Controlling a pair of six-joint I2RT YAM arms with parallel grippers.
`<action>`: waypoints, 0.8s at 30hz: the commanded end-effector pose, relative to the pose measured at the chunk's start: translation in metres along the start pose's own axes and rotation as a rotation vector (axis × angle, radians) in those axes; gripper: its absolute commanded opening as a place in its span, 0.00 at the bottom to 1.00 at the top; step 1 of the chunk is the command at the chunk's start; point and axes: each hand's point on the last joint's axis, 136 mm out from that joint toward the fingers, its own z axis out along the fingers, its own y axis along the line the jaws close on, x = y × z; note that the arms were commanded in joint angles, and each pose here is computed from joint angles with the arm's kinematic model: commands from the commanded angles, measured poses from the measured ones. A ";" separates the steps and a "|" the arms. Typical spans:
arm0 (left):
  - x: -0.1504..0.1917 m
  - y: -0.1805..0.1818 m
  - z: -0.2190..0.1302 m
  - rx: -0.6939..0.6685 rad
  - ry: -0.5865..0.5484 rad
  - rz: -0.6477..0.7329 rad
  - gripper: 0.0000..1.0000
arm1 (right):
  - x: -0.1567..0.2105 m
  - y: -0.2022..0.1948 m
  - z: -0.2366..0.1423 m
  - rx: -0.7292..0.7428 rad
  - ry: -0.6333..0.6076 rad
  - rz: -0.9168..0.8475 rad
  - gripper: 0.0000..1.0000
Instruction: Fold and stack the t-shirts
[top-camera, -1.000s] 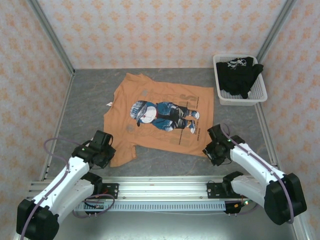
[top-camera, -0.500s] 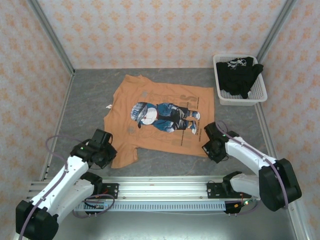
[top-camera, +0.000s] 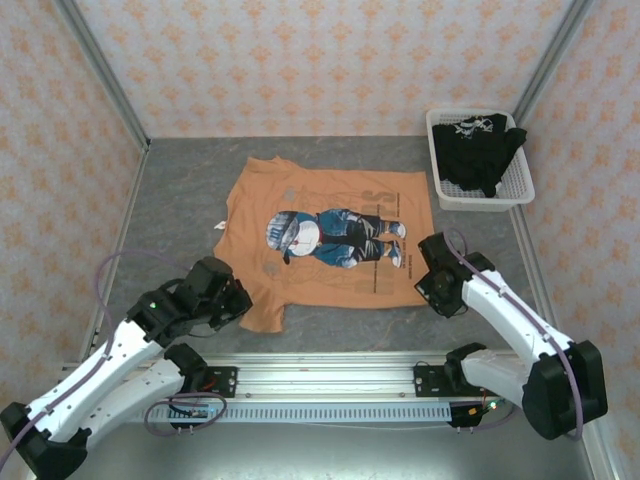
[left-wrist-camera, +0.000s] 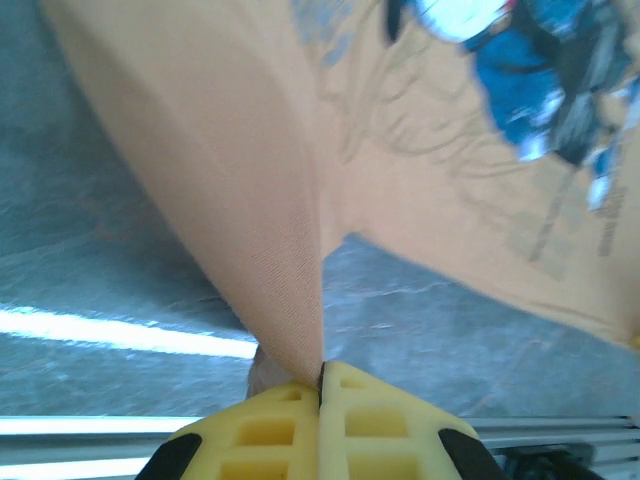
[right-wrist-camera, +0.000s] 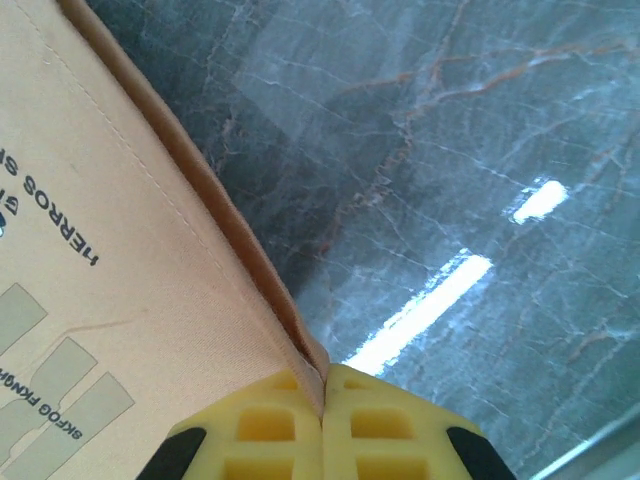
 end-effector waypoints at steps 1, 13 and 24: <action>-0.030 -0.021 -0.016 0.022 -0.136 0.029 0.00 | -0.007 -0.013 -0.012 0.053 -0.036 -0.010 0.00; -0.102 -0.082 -0.006 -0.056 -0.250 0.081 0.00 | -0.023 0.012 -0.014 0.002 -0.010 0.085 0.00; -0.157 -0.093 0.009 -0.136 -0.243 0.105 0.00 | -0.052 0.044 -0.019 -0.010 -0.009 0.148 0.00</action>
